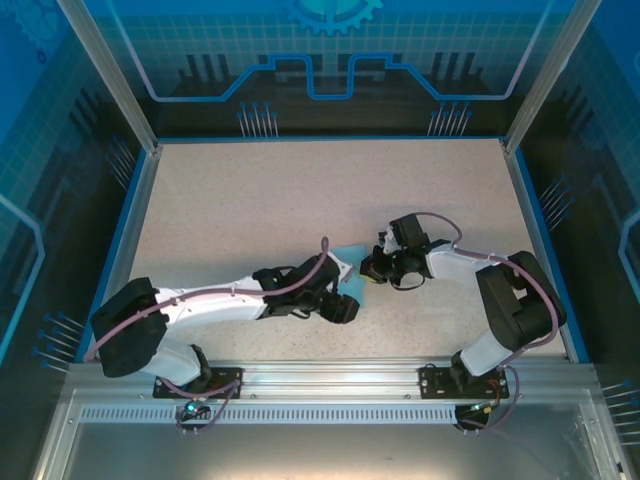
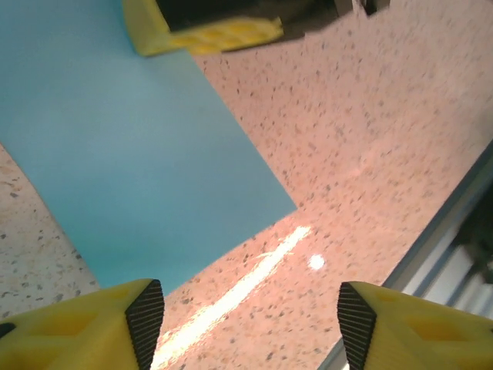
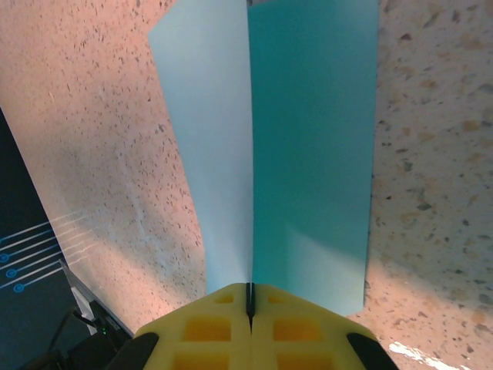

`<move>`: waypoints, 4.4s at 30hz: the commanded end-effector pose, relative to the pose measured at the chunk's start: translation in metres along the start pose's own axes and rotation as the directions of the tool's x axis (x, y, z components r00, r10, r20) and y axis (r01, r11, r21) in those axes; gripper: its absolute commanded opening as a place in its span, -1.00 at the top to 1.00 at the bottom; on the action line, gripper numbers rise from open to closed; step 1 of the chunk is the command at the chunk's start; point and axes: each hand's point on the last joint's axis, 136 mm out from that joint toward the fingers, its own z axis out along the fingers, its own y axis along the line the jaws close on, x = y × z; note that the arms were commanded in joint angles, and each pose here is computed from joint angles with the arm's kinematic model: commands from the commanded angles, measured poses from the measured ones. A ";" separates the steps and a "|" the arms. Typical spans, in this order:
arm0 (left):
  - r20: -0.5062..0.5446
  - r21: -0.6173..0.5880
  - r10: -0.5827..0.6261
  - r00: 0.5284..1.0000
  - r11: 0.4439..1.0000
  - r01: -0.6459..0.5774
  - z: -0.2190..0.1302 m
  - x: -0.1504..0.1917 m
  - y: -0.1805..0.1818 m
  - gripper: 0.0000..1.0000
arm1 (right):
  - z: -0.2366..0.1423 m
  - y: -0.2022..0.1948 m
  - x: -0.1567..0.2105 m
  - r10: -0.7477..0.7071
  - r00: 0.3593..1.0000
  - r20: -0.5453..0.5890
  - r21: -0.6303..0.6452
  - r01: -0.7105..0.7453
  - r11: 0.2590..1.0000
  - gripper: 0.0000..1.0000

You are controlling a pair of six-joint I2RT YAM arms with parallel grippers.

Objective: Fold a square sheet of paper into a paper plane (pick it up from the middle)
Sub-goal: Third fold the triangle at the center of the table.

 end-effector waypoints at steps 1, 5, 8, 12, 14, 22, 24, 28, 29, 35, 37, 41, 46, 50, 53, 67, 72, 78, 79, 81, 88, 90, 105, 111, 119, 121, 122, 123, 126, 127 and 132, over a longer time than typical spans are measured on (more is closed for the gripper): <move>0.006 -0.127 0.127 0.992 0.984 -0.125 0.001 0.005 0.012 -0.34 | 0.004 0.004 0.002 0.010 1.000 -0.002 0.006 -0.010 1.000 0.94; -0.057 -0.205 0.219 0.974 0.952 -0.226 0.018 0.014 0.012 -0.35 | 0.003 0.004 0.002 0.006 1.000 -0.002 0.019 -0.006 1.000 0.92; -0.071 -0.239 0.253 0.965 0.935 -0.262 0.026 0.011 0.013 -0.40 | 0.003 0.005 0.002 0.003 1.000 -0.004 0.023 -0.002 1.000 0.92; -0.054 -0.244 0.275 0.960 0.929 -0.280 0.031 0.002 0.009 -0.54 | 0.003 0.005 0.002 -0.002 1.000 -0.005 0.028 0.002 1.000 0.92; -0.051 -0.250 0.285 0.957 0.924 -0.288 0.034 -0.001 0.007 -0.54 | 0.003 0.006 0.001 -0.004 1.000 -0.008 0.029 0.004 1.000 0.92; -0.059 -0.288 0.299 0.953 0.908 -0.303 0.041 -0.006 0.012 -0.39 | 0.002 0.007 0.002 -0.019 1.000 -0.017 0.032 0.019 0.999 0.90; -0.044 -0.286 0.296 0.954 0.912 -0.296 0.039 -0.009 0.010 -0.24 | 0.002 0.005 0.002 -0.019 1.000 -0.016 0.040 0.019 0.999 0.89; -0.017 -0.281 0.297 0.955 0.915 -0.290 0.032 -0.014 0.007 0.06 | 0.002 0.004 0.003 -0.028 0.999 -0.021 0.048 0.029 0.998 0.88; -0.009 -0.278 0.297 0.955 0.917 -0.288 0.029 -0.016 0.006 0.14 | 0.002 0.003 0.003 -0.032 0.999 -0.021 0.055 0.033 0.998 0.87; -0.006 -0.286 0.303 0.953 0.913 -0.292 0.025 -0.017 0.007 0.67 | -0.002 0.004 0.002 -0.052 0.998 -0.024 0.071 0.054 0.996 0.85; -0.007 -0.288 0.306 0.952 0.911 -0.295 0.024 -0.019 0.007 0.81 | -0.003 0.005 0.002 -0.061 0.998 -0.023 0.071 0.063 0.996 0.84; -0.010 -0.275 0.305 0.952 0.915 -0.295 0.023 -0.022 0.007 0.99 | -0.006 0.005 0.002 -0.077 0.997 -0.023 0.081 0.078 0.994 0.78; -0.026 -0.201 0.268 0.963 0.942 -0.268 0.026 -0.020 0.009 1.00 | -0.018 0.007 0.001 -0.126 0.992 -0.004 0.104 0.125 0.987 0.48; -0.024 -0.108 0.212 0.977 0.971 -0.214 0.025 -0.020 0.011 1.00 | -0.039 0.006 -0.006 -0.160 0.986 0.053 0.133 0.152 0.979 0.32; -0.019 -0.048 0.184 0.983 0.982 -0.185 0.023 -0.022 0.009 1.00 | -0.049 0.018 -0.010 -0.213 0.973 0.090 0.105 0.204 0.973 0.34; -0.054 -0.003 0.150 0.987 0.989 -0.150 0.027 -0.025 0.016 1.00 | 0.004 0.032 -0.034 -0.314 0.944 -0.096 0.110 0.324 0.940 0.86; -0.071 0.001 0.133 0.989 0.991 -0.133 0.031 -0.026 0.022 1.00 | 0.018 0.012 -0.037 -0.330 0.929 -0.166 0.184 0.358 0.915 0.87; -0.101 0.031 0.105 0.989 0.994 -0.102 0.038 -0.026 0.028 1.00 | 0.027 -0.006 -0.034 -0.358 0.901 -0.243 0.244 0.414 0.877 0.86; -0.108 0.032 0.100 0.989 0.995 -0.097 0.039 -0.026 0.030 1.00 | 0.029 -0.009 -0.033 -0.357 0.899 -0.253 0.250 0.417 0.874 0.86; -0.120 0.036 0.088 0.989 0.996 -0.085 0.042 -0.026 0.034 1.00 | 0.032 -0.012 -0.032 -0.360 0.894 -0.267 0.251 0.425 0.869 0.86; -0.132 0.031 0.051 0.990 0.998 -0.048 0.048 -0.031 0.050 1.00 | 0.033 -0.012 -0.032 -0.377 0.884 -0.277 0.248 0.444 0.861 0.84; -0.135 0.037 0.043 0.990 0.999 -0.038 0.049 -0.033 0.054 1.00 | 0.033 -0.012 -0.031 -0.379 0.882 -0.280 0.247 0.448 0.859 0.84; -0.171 0.054 0.022 0.985 0.998 -0.013 0.060 -0.032 0.066 1.00 | 0.034 -0.009 -0.032 -0.375 0.881 -0.288 0.240 0.445 0.863 0.81; -0.176 0.061 0.003 0.984 0.998 0.008 0.063 -0.027 0.066 0.99 | 0.032 0.002 -0.032 -0.372 0.890 -0.262 0.212 0.429 0.878 0.77; -0.179 0.050 -0.001 0.984 0.999 0.010 0.065 -0.023 0.069 0.99 | 0.000 0.030 -0.044 -0.363 0.925 -0.115 0.157 0.378 0.913 0.63; -0.175 0.054 -0.006 0.984 0.998 0.016 0.065 -0.024 0.068 0.99 | -0.014 0.032 -0.047 -0.353 0.933 -0.068 0.158 0.360 0.920 0.59; -0.173 0.052 -0.010 0.985 0.998 0.019 0.065 -0.024 0.069 0.99 | -0.021 0.030 -0.049 -0.343 0.938 -0.045 0.174 0.345 0.922 0.56; -0.168 0.051 -0.011 0.986 0.999 0.020 0.065 -0.025 0.069 0.99 | -0.026 0.026 -0.050 -0.333 0.943 -0.028 0.192 0.332 0.923 0.55; -0.165 0.048 -0.016 0.986 0.999 0.024 0.064 -0.024 0.070 0.99 | -0.043 0.012 -0.051 -0.290 0.957 0.032 0.247 0.273 0.930 0.56; -0.158 0.048 -0.015 0.987 0.999 0.022 0.063 -0.024 0.070 0.99 | -0.046 0.008 -0.050 -0.273 0.961 0.047 0.247 0.254 0.935 0.56; -0.151 0.047 -0.031 0.988 0.998 0.038 0.061 -0.021 0.070 0.99 | -0.058 -0.001 -0.039 -0.229 0.969 0.089 0.219 0.205 0.954 0.55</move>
